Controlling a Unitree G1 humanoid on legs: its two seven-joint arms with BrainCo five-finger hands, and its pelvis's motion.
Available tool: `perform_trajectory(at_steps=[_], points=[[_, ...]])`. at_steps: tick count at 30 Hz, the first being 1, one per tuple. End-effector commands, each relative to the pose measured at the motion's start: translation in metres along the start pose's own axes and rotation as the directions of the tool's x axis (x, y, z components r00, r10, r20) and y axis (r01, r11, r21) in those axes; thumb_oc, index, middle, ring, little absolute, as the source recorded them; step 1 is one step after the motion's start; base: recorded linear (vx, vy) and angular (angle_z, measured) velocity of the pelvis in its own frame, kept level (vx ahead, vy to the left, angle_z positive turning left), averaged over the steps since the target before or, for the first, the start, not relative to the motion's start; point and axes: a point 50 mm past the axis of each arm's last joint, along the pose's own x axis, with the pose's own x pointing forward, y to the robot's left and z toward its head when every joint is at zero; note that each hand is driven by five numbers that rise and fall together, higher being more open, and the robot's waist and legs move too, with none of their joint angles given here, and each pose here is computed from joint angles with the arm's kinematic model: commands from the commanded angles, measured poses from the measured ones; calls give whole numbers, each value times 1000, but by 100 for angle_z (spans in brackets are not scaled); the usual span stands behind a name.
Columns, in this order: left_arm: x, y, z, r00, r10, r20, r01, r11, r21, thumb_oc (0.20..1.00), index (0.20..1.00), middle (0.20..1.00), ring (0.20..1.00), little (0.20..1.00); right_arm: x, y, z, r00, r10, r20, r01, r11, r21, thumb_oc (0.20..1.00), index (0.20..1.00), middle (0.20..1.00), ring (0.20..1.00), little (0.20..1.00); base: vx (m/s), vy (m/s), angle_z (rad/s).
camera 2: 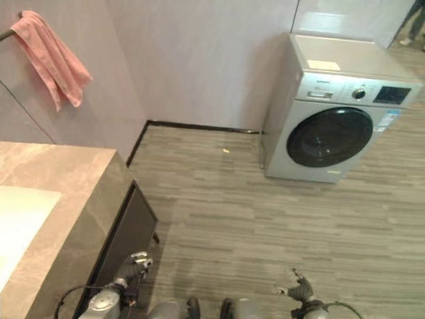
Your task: Put brush and paste in cup on sink, flatten towel.
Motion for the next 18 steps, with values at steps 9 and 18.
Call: perform_trajectory(at_steps=[9, 18], points=[[5, 6, 11, 998, 33, 44, -34, 999, 21, 200, 200, 200, 200, 200, -2, -21, -12, 998, -49, -36, 48, 999, -11, 1000, 1000, 1000, 1000, 1000, 49, -22, 10], [3, 6, -1, 998, 57, -4, -57, 998, 14, 200, 200, 200, 200, 200, 1, -13, -3, 999, -43, -15, 44, 998, 53, 1000, 1000, 1000, 1000, 1000, 78, 90, 7]])
